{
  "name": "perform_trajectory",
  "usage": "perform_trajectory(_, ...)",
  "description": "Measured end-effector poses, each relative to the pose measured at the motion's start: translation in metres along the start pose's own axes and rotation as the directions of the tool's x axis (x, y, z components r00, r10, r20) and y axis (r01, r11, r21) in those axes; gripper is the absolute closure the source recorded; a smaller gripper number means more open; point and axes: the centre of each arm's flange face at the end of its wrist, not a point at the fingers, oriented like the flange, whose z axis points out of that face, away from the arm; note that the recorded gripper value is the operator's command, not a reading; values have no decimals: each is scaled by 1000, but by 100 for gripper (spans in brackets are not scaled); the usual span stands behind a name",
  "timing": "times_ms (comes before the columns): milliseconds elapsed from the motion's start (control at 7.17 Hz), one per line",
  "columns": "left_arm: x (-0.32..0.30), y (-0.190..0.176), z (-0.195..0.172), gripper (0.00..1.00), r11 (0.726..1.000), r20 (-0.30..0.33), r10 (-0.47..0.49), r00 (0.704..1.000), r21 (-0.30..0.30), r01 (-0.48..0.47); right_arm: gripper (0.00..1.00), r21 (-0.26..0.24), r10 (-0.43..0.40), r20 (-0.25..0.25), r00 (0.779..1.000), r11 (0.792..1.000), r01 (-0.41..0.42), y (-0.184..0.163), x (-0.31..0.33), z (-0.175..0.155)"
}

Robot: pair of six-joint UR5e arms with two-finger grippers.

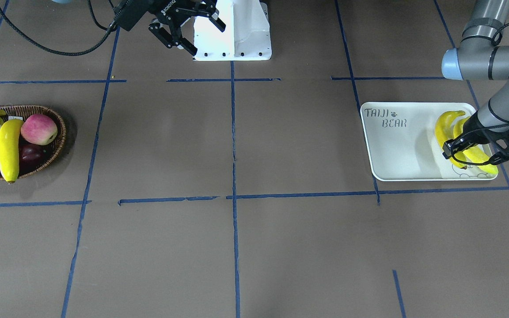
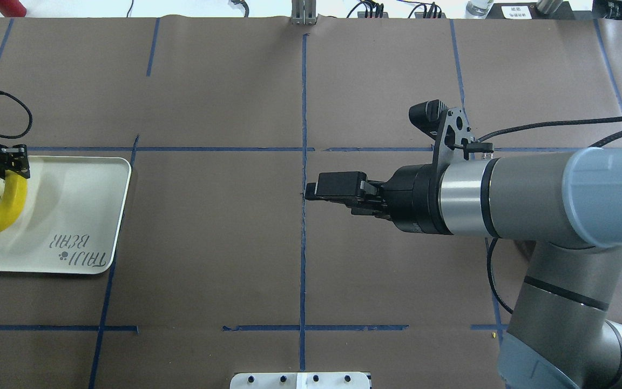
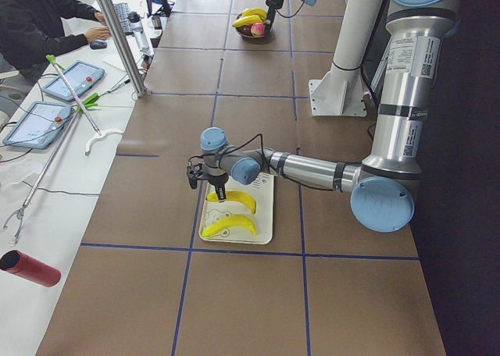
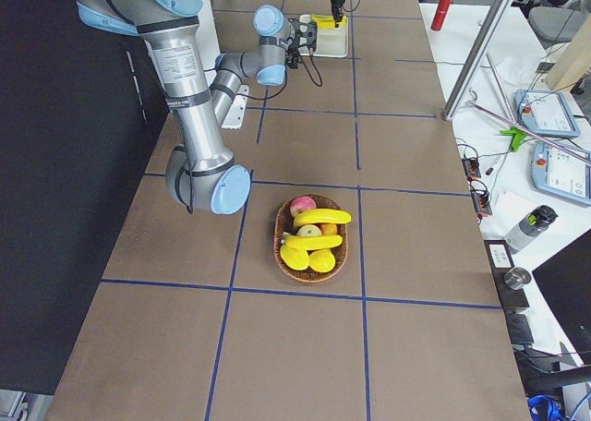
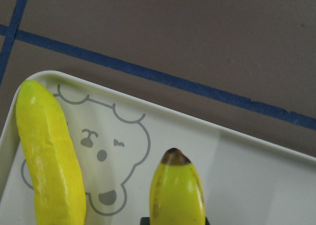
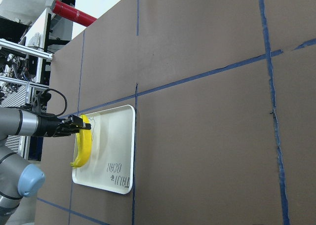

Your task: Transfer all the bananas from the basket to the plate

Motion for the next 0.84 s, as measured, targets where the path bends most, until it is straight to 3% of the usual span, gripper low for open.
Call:
perform_trajectory(418,-18,5,5,1,998,-42,44,998,56,-41,0,-4,9,-25,1000,1000,-9,-21,8,-14)
perform_trajectory(558,-19,11,-4,1,995,-70,65,995,78,-60,0,-3,20,-56,998,1000,-21,-33,22,-21)
perform_trajectory(837,0,27,-45,1,987,-130,116,985,126,-100,0,37,43,-169,985,999,-38,-62,77,-39)
